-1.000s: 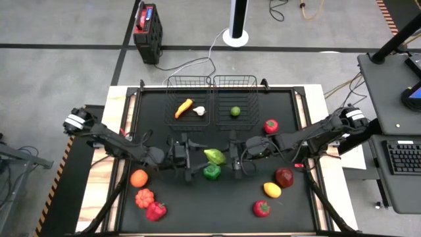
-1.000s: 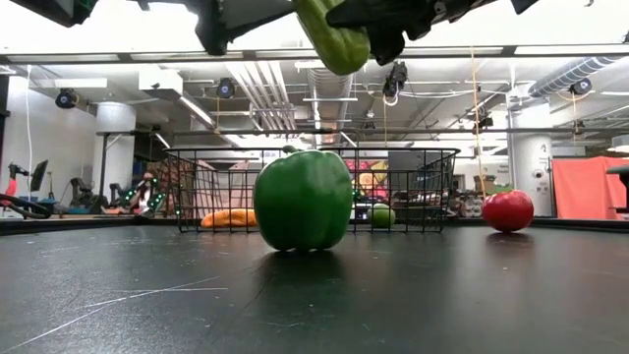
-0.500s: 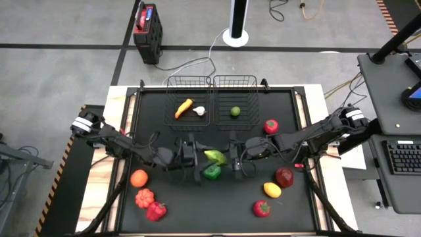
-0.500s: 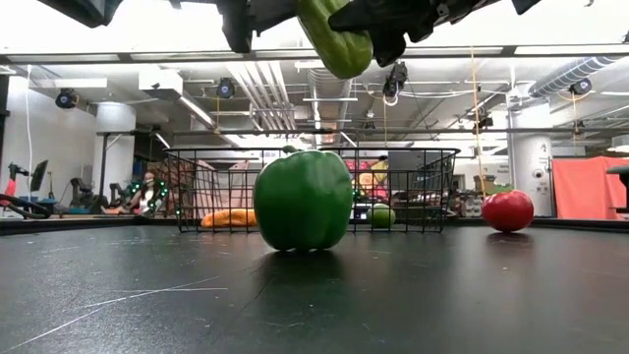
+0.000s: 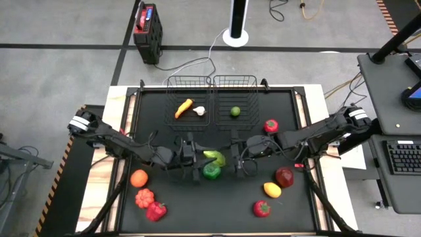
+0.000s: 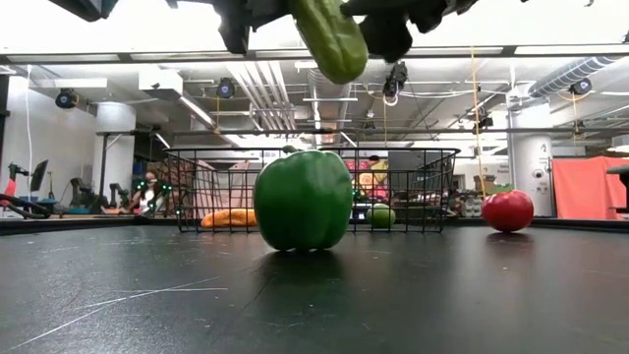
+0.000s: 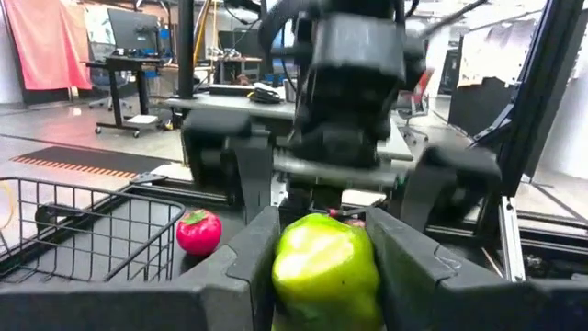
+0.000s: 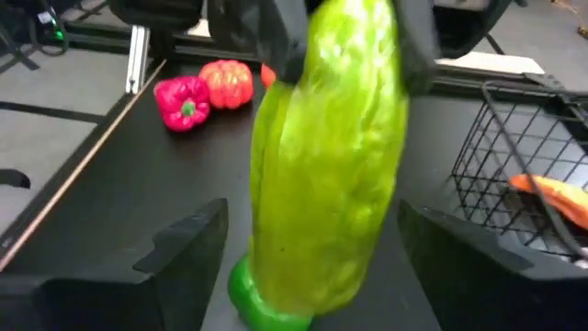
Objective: Sort produce into baskets
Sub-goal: Put the green luffa into the left wire basket, then put the tomato into the right wire basket
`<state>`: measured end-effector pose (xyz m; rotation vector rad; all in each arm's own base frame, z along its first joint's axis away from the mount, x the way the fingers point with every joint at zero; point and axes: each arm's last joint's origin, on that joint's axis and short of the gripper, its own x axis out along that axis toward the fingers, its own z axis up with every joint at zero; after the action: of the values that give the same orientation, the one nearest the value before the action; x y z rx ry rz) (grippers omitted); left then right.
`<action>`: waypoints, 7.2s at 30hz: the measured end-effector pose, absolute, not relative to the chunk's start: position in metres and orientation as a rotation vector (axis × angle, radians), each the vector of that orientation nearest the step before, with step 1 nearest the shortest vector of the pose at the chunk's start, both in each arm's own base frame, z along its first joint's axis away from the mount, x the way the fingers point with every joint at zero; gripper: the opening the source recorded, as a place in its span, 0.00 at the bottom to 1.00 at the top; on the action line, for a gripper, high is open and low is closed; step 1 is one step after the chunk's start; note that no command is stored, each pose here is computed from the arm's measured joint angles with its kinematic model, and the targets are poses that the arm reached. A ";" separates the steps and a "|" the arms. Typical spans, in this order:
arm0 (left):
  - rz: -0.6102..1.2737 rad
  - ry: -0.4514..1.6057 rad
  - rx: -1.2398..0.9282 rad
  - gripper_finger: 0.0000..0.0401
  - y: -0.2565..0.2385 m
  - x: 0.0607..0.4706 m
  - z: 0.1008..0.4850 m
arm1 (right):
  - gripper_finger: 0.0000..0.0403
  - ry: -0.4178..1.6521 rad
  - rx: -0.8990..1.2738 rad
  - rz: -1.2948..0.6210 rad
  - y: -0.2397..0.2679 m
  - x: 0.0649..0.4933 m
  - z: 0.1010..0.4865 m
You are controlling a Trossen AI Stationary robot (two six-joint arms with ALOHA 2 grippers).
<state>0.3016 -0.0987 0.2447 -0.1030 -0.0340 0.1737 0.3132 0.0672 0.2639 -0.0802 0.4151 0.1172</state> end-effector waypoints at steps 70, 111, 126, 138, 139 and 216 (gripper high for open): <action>0.666 1.003 -0.063 0.31 0.140 0.279 0.234 | 0.76 0.540 -0.048 0.034 0.058 0.295 0.301; 0.481 0.693 -0.067 0.56 0.037 0.264 0.304 | 0.76 0.644 0.133 -0.035 0.057 0.289 0.294; 0.411 0.550 0.059 0.56 -0.078 0.249 0.311 | 0.76 0.974 0.390 -0.214 0.053 0.265 0.272; 0.219 0.531 0.065 0.56 -0.126 0.231 0.311 | 0.76 1.306 0.568 -0.430 0.049 0.233 0.263; 0.213 0.532 0.061 0.56 -0.128 0.231 0.310 | 0.76 1.338 0.572 -0.462 0.048 0.230 0.264; 0.200 0.601 0.037 0.56 -0.143 0.237 0.291 | 0.84 1.402 0.425 -0.736 -0.093 0.190 0.180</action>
<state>0.2369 -0.1434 0.2910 0.0367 0.6014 0.2004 0.1898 -0.0933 0.1798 0.4254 1.4020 -0.7355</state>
